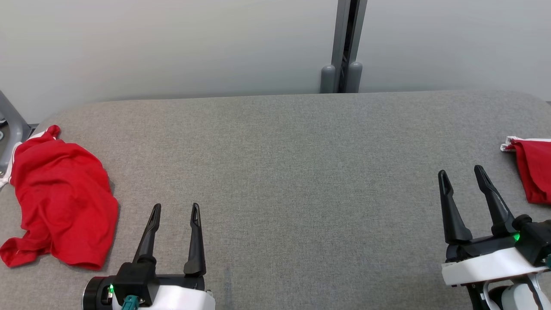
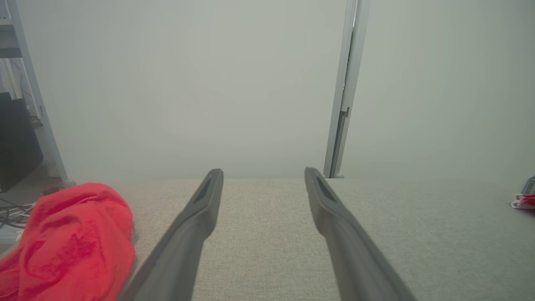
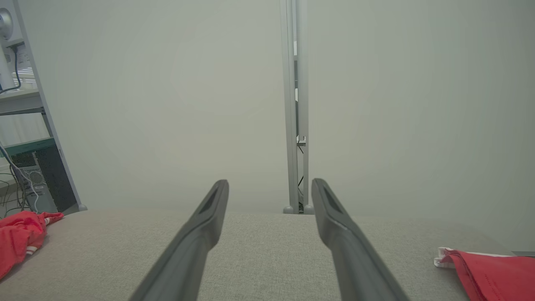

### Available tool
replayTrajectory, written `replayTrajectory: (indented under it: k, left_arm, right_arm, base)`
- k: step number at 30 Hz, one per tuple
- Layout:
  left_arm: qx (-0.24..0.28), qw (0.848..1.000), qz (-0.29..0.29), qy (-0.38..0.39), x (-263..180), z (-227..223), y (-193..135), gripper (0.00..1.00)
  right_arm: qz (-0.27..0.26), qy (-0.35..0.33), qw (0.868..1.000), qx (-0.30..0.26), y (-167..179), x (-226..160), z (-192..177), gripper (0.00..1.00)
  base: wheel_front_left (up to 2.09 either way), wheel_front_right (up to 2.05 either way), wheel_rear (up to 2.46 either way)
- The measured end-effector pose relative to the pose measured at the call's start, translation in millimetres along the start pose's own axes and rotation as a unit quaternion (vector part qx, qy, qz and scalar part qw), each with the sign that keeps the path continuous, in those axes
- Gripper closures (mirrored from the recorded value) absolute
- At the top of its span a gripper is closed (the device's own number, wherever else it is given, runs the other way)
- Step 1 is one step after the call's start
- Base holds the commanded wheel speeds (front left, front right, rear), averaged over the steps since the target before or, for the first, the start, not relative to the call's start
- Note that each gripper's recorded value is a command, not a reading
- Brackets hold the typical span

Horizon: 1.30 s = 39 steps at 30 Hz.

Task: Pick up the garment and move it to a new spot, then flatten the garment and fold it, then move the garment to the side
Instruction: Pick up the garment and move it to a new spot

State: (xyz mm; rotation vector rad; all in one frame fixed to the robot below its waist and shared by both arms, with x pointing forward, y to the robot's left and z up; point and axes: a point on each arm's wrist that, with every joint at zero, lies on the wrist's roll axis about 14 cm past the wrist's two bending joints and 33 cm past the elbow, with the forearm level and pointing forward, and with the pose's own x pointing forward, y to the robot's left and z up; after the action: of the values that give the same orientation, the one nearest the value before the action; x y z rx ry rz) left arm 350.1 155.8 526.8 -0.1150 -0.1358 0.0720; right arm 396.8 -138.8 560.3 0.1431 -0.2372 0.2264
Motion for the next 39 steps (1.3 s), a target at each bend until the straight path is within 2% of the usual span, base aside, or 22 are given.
replayTrajectory:
  k: [26, 39]
  left_arm:
    - [-0.002, 1.000, 0.000, 0.008, 0, -5, 0, 0.00]
    - [0.004, 0.999, 0.033, 0.010, -8, -5, 20, 0.00]
  right_arm:
    - [-0.001, 0.009, 1.000, 0.004, 0, 1, -7, 0.00]
    - [0.037, 0.028, 0.999, 0.018, 23, 15, -25, 0.00]
  base:
    - [0.00, 0.00, 0.00]
    - [0.00, 0.00, 0.00]
